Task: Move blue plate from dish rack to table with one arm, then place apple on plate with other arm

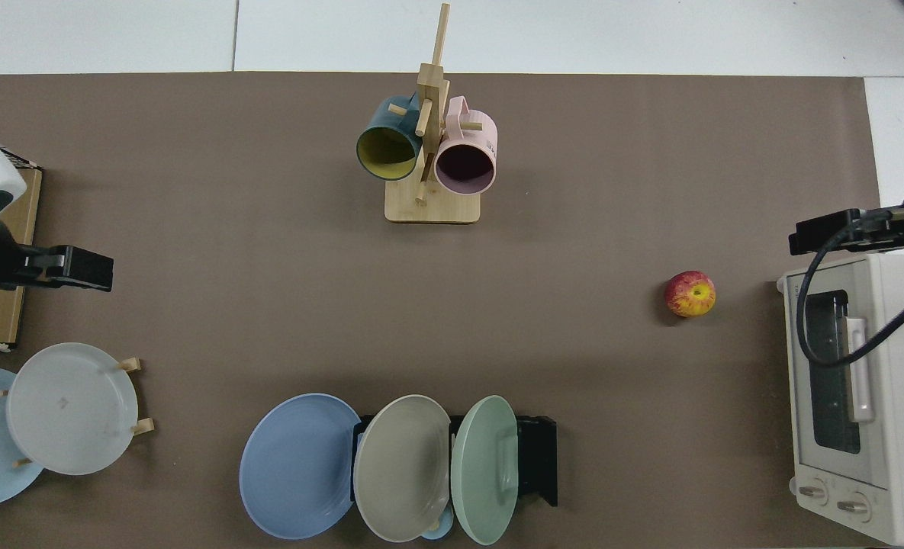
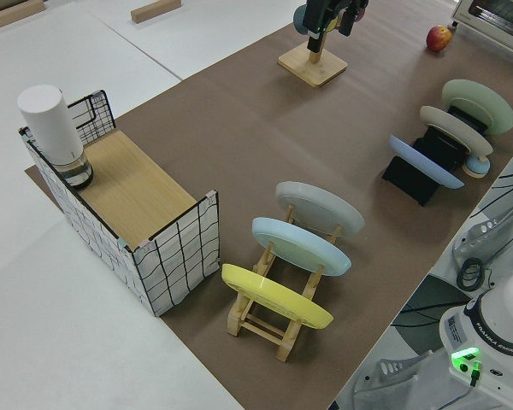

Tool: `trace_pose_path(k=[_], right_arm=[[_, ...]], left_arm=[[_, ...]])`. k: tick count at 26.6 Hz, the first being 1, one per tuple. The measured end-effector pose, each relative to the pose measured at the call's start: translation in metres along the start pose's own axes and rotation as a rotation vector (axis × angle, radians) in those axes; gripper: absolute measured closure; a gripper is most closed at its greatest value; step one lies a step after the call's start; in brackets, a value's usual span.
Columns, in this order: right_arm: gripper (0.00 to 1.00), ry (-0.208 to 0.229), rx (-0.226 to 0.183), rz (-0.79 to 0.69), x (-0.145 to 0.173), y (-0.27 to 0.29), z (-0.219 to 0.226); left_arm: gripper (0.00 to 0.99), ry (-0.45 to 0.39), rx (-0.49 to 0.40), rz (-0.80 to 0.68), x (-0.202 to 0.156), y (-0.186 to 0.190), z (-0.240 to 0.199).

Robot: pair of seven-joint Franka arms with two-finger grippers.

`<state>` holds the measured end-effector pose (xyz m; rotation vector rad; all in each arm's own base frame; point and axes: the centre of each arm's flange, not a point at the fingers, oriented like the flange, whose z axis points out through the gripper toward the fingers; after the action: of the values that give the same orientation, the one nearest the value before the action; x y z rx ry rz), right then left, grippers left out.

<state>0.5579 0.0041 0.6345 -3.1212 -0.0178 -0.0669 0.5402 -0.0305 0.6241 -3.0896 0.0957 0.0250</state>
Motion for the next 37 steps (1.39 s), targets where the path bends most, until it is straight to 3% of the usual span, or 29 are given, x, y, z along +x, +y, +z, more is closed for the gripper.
trace_pose_path(k=[19, 28, 32, 37], right_arm=[[0.0, 0.0, 0.0, 0.0, 0.0, 0.0, 0.0], [0.0, 0.0, 0.0, 0.0, 0.0, 0.0, 0.0], [0.0, 0.0, 0.0, 0.0, 0.0, 0.0, 0.0], [0.0, 0.0, 0.0, 0.0, 0.0, 0.0, 0.0]], left_arm=[[0.0, -0.007, 0.028, 0.002, -0.01, 0.013, 0.012], [0.004, 0.008, 0.219, -0.045, -0.068, 0.109, 0.046], [0.009, 0.047, 0.301, -0.07, -0.109, 0.158, 0.085], [0.009, 0.092, 0.356, -0.084, -0.155, 0.18, 0.139]])
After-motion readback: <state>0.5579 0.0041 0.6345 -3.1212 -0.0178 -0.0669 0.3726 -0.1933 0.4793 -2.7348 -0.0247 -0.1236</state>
